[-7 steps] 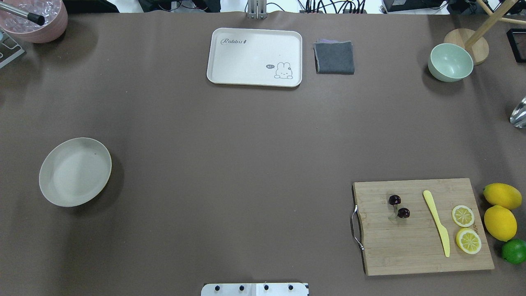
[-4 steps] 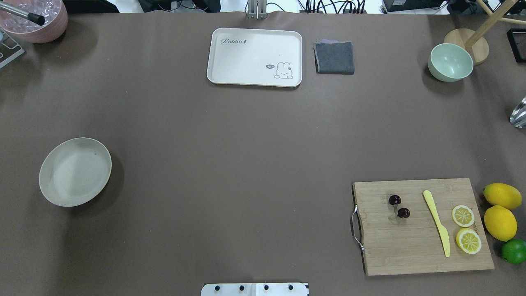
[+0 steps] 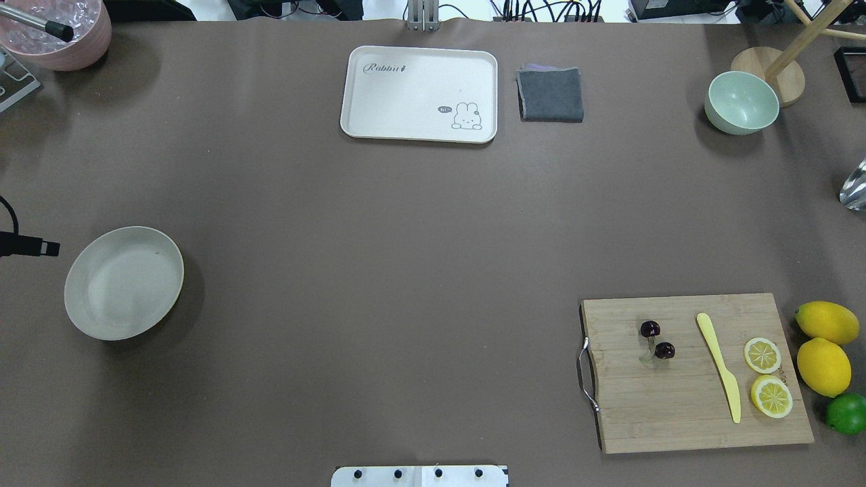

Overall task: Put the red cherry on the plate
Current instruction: 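Reach the left gripper to the shallow white bowl and grasp its rim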

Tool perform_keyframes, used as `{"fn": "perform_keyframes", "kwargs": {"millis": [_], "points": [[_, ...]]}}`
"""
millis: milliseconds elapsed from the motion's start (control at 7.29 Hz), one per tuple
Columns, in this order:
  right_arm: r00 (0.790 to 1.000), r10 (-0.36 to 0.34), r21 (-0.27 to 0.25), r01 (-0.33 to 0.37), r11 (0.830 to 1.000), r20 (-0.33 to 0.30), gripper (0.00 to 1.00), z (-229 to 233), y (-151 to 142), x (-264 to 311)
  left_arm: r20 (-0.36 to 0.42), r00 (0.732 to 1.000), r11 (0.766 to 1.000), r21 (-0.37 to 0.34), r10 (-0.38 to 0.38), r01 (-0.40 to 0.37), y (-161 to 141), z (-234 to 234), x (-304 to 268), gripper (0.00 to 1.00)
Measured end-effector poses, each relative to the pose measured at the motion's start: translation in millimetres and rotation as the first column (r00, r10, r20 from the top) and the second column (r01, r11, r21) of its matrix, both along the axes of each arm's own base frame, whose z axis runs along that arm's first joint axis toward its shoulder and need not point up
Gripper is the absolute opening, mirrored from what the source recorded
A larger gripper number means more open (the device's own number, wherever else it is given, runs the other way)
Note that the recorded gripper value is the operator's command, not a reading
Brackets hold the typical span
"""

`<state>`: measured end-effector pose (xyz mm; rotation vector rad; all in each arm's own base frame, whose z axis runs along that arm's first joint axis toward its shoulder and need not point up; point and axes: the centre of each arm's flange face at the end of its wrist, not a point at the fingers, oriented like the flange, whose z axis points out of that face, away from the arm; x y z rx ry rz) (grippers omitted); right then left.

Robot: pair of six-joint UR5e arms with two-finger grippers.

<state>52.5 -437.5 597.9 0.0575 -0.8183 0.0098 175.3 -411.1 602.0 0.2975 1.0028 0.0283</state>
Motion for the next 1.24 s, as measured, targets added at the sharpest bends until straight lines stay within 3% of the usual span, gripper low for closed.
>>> {"fn": "perform_keyframes", "kwargs": {"millis": [412,549,686,824,961,1235], "points": [[1.000,-0.001,0.003,0.001,1.000,-0.001,1.00,-0.9,0.1,0.0,0.015,0.998,0.998,-0.003,0.068,-0.067,15.0,13.0,35.7,0.97],[1.000,-0.001,0.005,0.001,1.000,-0.001,1.00,-1.3,0.1,0.1,0.014,0.996,0.996,0.000,0.091,-0.091,20.3,14.6,44.7,0.92],[1.000,0.000,0.006,0.000,1.000,-0.002,1.00,-1.7,0.1,0.2,0.014,0.994,0.994,0.000,0.111,-0.111,24.9,16.2,52.8,0.71],[1.000,0.000,0.006,0.000,1.000,-0.002,1.00,-2.0,0.1,0.3,0.015,0.992,0.992,-0.002,0.124,-0.124,28.0,19.1,58.0,0.27],[1.000,0.000,0.007,0.000,1.000,-0.003,1.00,-2.2,0.3,0.3,0.017,0.991,0.991,-0.004,0.130,-0.130,29.9,23.0,59.8,0.00],[1.000,0.000,0.007,0.000,1.000,-0.003,1.00,-2.7,0.6,0.3,0.010,0.991,0.991,-0.003,0.136,-0.136,34.3,27.3,57.6,0.00]]}}
